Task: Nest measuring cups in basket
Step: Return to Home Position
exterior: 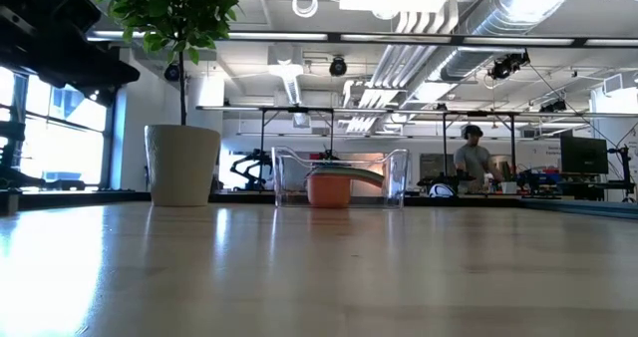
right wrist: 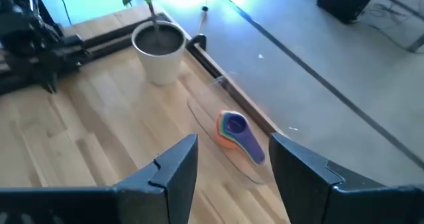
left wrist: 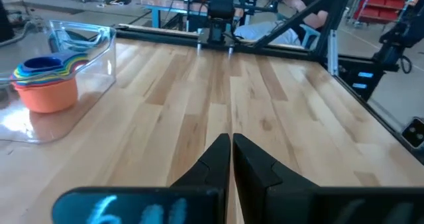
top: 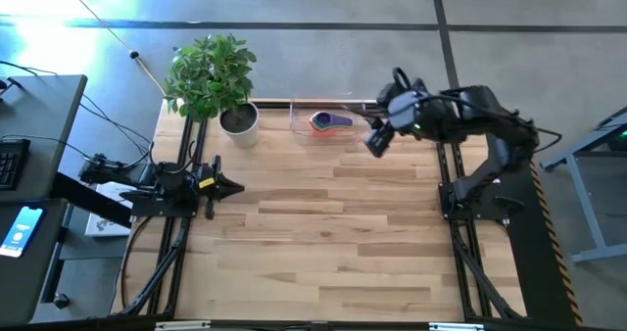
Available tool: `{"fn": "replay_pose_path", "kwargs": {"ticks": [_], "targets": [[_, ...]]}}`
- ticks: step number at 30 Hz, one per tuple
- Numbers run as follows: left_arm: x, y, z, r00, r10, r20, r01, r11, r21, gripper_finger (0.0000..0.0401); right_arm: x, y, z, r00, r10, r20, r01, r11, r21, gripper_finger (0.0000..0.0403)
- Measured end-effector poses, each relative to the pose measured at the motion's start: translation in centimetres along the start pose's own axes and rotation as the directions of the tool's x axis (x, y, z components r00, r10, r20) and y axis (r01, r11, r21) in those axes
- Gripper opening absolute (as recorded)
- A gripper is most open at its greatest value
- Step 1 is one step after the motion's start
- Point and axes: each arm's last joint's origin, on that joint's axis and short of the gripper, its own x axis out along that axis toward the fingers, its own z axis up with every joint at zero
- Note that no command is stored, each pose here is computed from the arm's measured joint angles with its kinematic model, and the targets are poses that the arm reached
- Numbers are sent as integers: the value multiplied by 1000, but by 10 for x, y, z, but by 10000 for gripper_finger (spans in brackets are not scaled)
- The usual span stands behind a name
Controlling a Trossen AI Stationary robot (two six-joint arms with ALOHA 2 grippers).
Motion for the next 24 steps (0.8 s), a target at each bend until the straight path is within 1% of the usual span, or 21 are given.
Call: {"fn": "replay_pose_path", "kwargs": {"ticks": [4, 7, 9, 13, 18, 24], "targets": [[0, 1, 0, 999, 38, 6, -38, 999, -1, 10, -14, -10, -19, 999, -39, 11, 39, 999, -31, 177], [0, 2, 0, 998, 68, 10, -68, 998, -1, 10, -23, -24, -38, 997, -64, 33, 65, 998, -24, 177], [0, 3, 0, 996, 91, 14, -91, 996, 0, 10, -28, -34, -53, 997, -54, 57, 54, 998, -6, 177], [0, 4, 1, 989, 144, 22, -144, 990, 0, 10, -31, -54, -90, 994, 41, 100, -44, 999, 29, 177], [0, 5, 1, 983, 183, 29, -183, 983, -2, 10, -28, -77, -144, 974, 147, 175, -162, 984, 75, 177], [-1, 5, 1, 983, 183, 29, -183, 983, -2, 10, -16, -94, -203, 924, 253, 288, -293, 950, 106, 177]]}}
